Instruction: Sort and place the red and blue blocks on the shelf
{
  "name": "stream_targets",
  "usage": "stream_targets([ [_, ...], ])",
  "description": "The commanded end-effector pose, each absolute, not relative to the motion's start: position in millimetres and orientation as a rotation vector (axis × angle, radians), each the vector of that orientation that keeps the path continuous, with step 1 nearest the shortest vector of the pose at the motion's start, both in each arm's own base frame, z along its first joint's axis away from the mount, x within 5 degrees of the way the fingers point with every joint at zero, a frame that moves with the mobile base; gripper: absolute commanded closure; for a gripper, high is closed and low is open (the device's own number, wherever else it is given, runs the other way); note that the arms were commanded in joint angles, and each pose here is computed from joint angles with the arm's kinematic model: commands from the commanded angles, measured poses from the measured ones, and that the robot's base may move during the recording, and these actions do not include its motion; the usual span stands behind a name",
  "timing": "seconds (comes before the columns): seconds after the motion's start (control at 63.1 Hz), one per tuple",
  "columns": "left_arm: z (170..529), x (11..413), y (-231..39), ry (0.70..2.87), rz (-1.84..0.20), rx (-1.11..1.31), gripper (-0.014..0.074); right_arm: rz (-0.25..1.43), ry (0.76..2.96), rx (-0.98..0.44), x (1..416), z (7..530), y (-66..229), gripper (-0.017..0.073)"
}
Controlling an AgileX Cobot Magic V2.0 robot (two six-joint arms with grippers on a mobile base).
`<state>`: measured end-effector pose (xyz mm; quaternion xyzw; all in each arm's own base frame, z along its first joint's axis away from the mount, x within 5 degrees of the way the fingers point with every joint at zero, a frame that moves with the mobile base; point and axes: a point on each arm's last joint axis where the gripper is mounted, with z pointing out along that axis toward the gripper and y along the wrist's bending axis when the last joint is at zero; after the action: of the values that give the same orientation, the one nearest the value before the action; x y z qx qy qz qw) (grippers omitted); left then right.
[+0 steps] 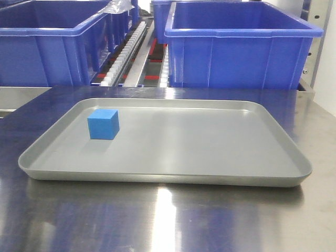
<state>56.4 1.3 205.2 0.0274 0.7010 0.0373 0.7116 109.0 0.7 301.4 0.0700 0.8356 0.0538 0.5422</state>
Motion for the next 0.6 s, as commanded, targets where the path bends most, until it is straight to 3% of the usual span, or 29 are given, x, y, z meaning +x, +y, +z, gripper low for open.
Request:
stream_targets([
  [0.0, 203.4, 55.9, -0.5, 1.477, 0.063, 0.068, 0.047, 0.116, 1.886, 0.16, 111.3, 315.8, -0.6, 0.051],
  [0.586, 203.4, 55.9, -0.5, 1.477, 0.063, 0.068, 0.047, 0.116, 1.886, 0.16, 111.3, 315.8, -0.6, 0.051],
])
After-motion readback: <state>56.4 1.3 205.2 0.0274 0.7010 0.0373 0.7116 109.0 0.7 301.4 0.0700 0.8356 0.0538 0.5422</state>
